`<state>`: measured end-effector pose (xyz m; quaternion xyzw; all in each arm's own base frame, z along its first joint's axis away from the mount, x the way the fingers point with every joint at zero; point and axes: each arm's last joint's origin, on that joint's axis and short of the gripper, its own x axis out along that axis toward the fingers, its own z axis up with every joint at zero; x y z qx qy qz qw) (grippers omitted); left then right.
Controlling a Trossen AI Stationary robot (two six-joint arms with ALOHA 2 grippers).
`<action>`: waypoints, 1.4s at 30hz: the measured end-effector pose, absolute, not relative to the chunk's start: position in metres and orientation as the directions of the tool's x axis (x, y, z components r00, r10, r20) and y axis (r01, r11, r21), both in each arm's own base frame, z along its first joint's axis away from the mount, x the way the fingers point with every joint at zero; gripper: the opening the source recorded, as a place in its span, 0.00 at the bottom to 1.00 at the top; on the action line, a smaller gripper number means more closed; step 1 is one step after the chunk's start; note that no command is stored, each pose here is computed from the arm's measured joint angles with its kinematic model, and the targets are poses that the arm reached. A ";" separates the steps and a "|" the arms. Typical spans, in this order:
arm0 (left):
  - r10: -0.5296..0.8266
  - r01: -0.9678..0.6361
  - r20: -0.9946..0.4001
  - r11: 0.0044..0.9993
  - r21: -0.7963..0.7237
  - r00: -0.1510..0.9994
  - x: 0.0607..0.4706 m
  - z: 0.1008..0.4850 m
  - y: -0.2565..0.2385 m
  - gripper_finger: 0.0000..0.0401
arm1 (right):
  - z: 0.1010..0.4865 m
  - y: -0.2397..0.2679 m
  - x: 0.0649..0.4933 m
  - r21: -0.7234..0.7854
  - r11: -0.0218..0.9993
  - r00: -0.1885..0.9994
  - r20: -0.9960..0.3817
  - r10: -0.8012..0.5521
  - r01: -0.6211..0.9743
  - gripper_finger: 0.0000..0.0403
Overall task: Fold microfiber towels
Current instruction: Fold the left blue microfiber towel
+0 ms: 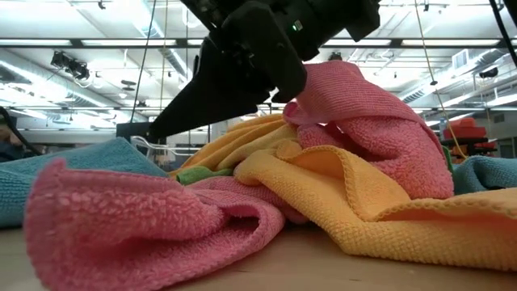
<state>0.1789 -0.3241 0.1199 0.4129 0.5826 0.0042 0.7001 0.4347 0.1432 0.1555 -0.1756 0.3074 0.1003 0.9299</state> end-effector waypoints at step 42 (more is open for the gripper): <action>0.339 -0.191 -0.833 0.940 0.282 0.438 0.212 0.176 -0.316 0.04 | 0.142 0.222 0.459 -0.547 0.737 0.887 -0.435 0.155 -0.397 0.76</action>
